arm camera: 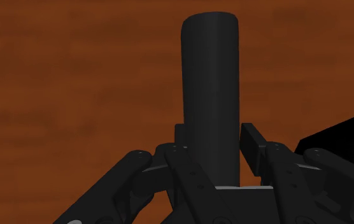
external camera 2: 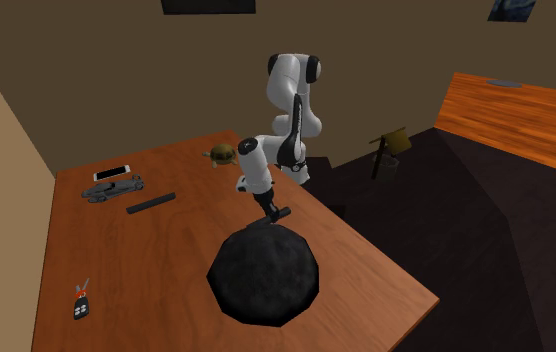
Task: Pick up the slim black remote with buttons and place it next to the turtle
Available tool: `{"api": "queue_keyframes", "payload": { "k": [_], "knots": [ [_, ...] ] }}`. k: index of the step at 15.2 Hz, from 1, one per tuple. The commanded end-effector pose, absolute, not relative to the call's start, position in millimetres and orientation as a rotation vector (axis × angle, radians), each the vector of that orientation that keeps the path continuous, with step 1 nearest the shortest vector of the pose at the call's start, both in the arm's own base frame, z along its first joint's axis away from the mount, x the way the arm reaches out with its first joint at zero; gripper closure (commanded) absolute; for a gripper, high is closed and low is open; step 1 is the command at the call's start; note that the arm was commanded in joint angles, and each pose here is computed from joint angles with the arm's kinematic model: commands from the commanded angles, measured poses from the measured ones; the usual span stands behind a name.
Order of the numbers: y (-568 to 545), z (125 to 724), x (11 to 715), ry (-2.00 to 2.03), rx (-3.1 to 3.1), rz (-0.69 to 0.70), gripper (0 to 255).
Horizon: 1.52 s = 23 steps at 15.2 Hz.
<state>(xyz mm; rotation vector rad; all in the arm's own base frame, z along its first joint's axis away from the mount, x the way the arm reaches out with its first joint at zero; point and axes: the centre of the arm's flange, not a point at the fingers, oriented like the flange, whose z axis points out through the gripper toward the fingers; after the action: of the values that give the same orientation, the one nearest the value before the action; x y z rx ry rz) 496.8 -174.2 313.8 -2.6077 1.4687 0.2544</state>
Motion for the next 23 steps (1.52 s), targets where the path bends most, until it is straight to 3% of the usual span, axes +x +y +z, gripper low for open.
{"api": "queue_keyframes", "payload": {
  "k": [1,23],
  "knots": [
    [-171.0,308.1,498.3,1.464,-2.611,0.275,255],
    [-171.0,424.3,498.3,1.464,-2.611,0.275,255]
  ]
}}
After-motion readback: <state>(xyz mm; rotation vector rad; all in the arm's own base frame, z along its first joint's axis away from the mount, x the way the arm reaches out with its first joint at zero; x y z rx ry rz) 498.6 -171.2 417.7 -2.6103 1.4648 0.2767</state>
